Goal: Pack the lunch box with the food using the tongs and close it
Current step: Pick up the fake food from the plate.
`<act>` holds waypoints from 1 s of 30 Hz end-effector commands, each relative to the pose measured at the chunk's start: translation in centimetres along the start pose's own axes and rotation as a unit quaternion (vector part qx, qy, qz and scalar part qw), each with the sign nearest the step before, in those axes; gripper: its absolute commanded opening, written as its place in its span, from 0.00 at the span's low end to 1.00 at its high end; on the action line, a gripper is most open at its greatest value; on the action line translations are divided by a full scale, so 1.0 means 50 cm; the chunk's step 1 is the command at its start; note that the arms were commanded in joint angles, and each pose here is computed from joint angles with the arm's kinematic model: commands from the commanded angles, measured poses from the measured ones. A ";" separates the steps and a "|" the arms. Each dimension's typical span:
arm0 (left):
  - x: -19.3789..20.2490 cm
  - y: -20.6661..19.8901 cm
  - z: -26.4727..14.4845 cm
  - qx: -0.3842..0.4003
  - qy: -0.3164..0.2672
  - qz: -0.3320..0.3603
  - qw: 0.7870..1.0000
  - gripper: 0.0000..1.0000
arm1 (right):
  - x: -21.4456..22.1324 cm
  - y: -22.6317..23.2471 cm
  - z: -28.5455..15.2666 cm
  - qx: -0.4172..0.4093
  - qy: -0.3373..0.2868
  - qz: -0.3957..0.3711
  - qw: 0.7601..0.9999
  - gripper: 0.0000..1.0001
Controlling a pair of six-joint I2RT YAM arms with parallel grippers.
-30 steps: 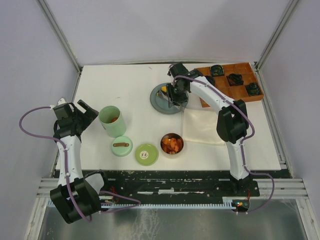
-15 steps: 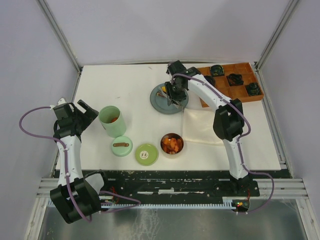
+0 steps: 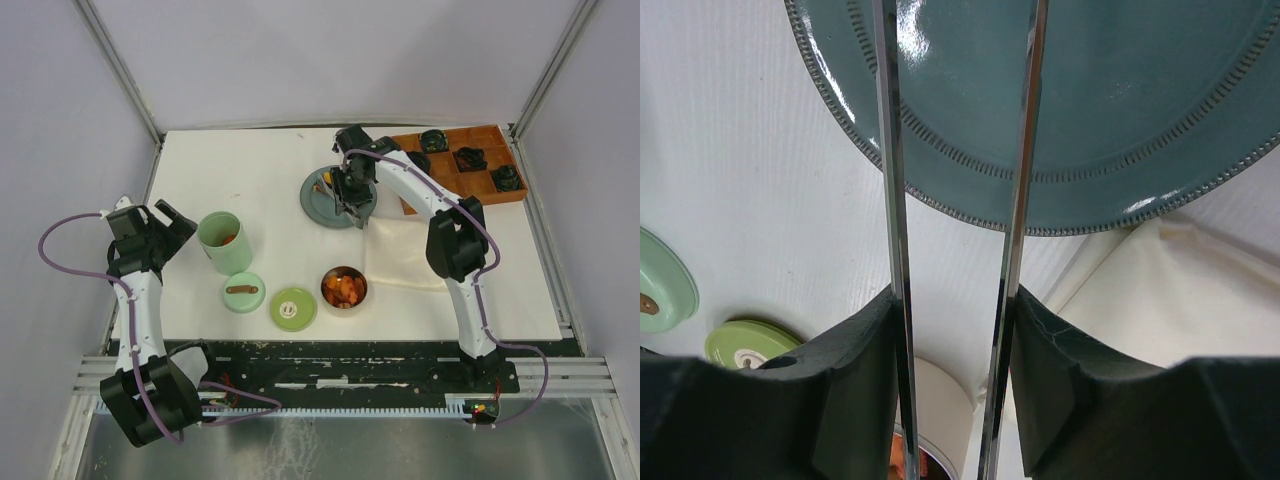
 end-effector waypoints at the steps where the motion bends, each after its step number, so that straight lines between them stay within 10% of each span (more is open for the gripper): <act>1: -0.012 -0.011 0.002 0.018 -0.014 -0.009 1.000 1.00 | -0.018 0.017 -0.058 -0.026 -0.038 -0.006 0.999 0.50; 30: -0.012 -0.011 0.004 0.017 -0.012 -0.009 1.000 1.00 | -0.020 0.019 -0.027 -0.030 -0.024 -0.004 0.999 0.49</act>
Point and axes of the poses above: each gripper's point midway between its finger pads, its own z axis out along the fingers, its own y axis along the line the jaws close on, x = y × z, the point moved 6 cm from there along -z, back along the fingers, and after that the axes turned 1 degree about z, right-handed, at the moved point
